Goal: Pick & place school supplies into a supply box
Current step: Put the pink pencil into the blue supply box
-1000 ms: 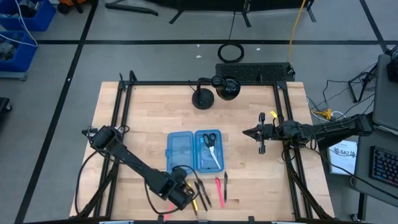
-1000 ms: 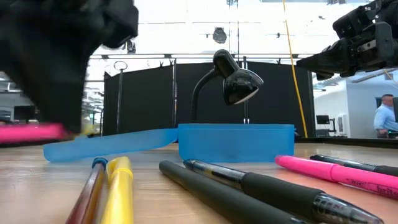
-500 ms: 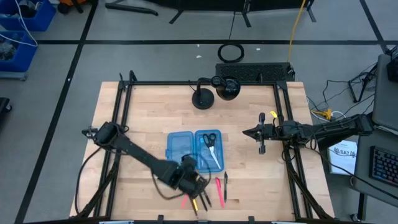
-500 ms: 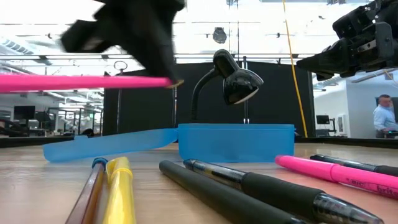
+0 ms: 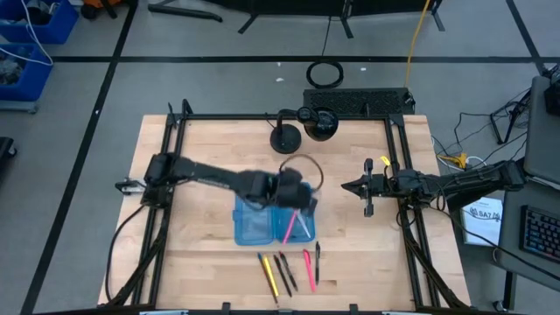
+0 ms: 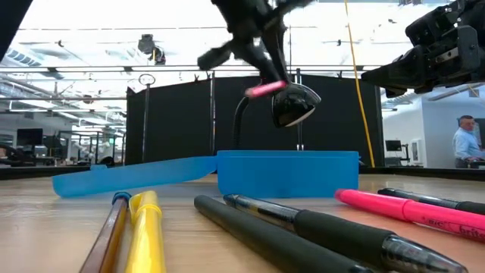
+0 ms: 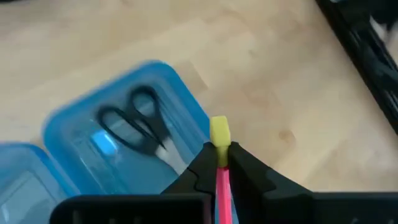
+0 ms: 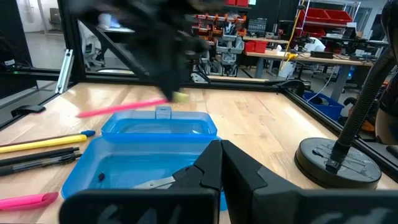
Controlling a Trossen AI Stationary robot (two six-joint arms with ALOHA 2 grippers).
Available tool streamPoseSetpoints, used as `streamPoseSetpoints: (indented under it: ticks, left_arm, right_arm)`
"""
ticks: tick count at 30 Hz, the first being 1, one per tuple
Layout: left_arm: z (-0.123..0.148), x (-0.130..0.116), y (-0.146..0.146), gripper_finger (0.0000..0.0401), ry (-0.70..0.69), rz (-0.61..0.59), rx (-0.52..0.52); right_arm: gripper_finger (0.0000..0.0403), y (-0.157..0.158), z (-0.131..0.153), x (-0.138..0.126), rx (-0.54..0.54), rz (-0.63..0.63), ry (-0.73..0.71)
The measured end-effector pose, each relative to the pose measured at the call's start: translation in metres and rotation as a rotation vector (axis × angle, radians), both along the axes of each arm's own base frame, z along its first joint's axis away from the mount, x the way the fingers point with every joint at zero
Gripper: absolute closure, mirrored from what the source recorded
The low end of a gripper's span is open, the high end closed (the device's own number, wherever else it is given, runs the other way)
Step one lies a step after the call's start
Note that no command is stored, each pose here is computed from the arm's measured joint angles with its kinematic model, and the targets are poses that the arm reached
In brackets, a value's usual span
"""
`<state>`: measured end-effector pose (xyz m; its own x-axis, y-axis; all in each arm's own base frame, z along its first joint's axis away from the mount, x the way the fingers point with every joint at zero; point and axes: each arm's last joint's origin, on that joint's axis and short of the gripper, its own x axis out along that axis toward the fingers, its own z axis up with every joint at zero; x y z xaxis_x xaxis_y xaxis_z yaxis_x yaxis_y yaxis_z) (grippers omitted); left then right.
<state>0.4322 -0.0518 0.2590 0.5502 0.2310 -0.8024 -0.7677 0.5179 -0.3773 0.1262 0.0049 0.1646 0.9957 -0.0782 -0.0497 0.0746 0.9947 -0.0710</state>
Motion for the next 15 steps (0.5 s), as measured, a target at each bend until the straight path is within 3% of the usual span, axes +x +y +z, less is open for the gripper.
streamPoseSetpoints:
  ticks: [4,15]
  left_arm:
    - [-0.009,-0.001,0.021,0.0390,0.028,0.065,0.001]
    - [-0.034,-0.010,0.021,0.0389,0.057,0.240,-0.056]
  right_arm:
    - [0.0403,0.000,0.000,0.000,0.000,0.000,-0.003]
    - [0.0403,0.000,0.003,0.000,0.002,0.000,-0.030]
